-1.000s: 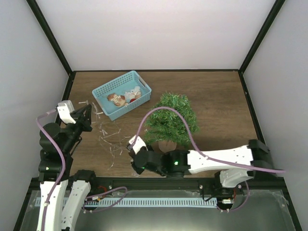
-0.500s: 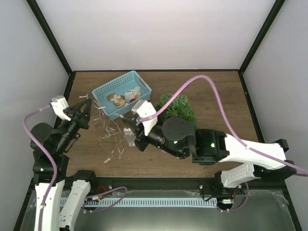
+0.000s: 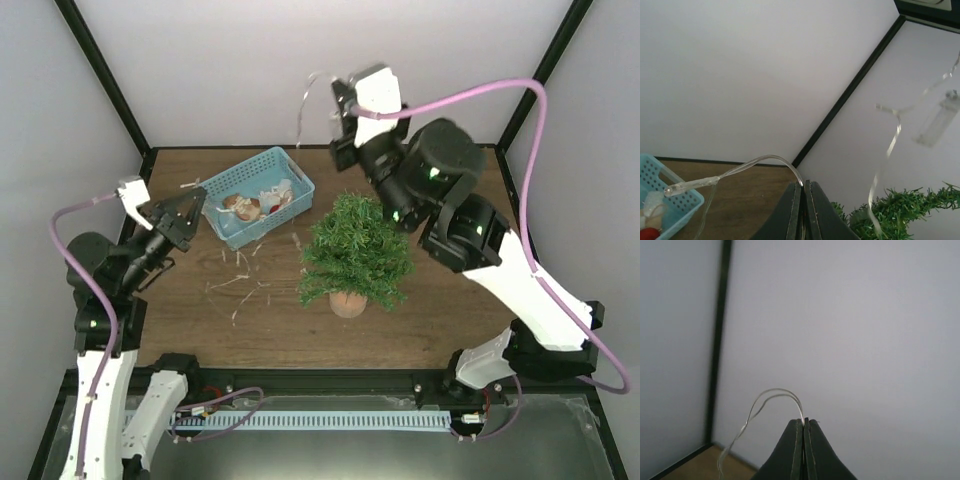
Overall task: Decorate the small christmas tree
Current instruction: Place the decoration item at the center of the board.
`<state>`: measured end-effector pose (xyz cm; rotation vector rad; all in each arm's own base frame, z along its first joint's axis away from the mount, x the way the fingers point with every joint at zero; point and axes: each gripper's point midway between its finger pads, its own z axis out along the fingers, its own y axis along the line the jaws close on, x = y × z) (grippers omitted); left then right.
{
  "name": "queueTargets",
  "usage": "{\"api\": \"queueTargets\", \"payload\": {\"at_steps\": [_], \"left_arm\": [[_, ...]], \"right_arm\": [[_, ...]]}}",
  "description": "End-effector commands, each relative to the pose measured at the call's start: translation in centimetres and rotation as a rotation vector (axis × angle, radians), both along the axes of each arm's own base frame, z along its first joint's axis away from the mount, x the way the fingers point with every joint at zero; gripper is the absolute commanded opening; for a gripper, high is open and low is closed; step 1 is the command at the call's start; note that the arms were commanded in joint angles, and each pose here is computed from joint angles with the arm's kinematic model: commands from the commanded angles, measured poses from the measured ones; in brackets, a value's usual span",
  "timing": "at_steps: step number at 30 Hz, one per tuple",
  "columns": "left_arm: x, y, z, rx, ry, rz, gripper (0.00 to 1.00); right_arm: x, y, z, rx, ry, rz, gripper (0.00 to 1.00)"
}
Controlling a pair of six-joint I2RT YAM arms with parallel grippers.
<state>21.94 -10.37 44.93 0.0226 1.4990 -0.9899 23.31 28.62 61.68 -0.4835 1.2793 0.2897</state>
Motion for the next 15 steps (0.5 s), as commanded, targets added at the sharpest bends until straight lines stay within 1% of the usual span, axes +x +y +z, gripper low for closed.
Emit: {"api": "queueTargets", "payload": {"at_steps": [1,2,3,4,5,6,7,8,10,13,15], "left_arm": [[1.2,-1.5,-0.3,-0.011,0.004,-0.101,0.05],[1.8,-1.6,-0.7,-0.010,0.016,-0.108,0.05],[2.4,-1.7,-1.2,-0.008,0.032,-0.110,0.09],[2.9,-1.7,-1.6,-0.005,0.046,-0.106,0.17],[3.4,-1.6,-2.2,0.000,0.063,-0.099,0.36],[3.8,-1.5,-2.7,0.007,0.080,-0.087,0.48],[4.1,-1.4,-3.2,0.017,0.093,-0.075,0.56],[4.4,-1.1,-3.7,0.028,0.110,-0.056,0.60],[4.9,-0.6,-4.8,0.047,0.144,-0.013,0.66],[5.6,0.4,-6.7,0.095,0.197,0.055,0.67],[6.3,1.4,-9.1,0.122,0.283,0.119,0.67]], "right_arm": [[2.8,-3.8,4.6,0.019,-0.149,-0.137,0.01],[3.7,-4.6,5.3,0.023,-0.167,-0.171,0.01],[4.6,-5.4,5.9,0.025,-0.183,-0.199,0.01],[5.7,-6.4,6.4,0.028,-0.195,-0.240,0.01],[7.2,-7.3,6.7,0.027,-0.202,-0.284,0.01],[8.2,-8.7,7.1,0.036,-0.215,-0.332,0.01],[9.2,-10.4,7.4,0.046,-0.226,-0.391,0.01],[10.0,-12.1,7.6,0.059,-0.232,-0.450,0.01],[11.3,-15.3,8.0,0.083,-0.236,-0.550,0.01],[11.9,-18.6,8.5,0.090,-0.249,-0.648,0.01],[12.8,-20.9,8.1,0.072,-0.244,-0.736,0.01]]}}
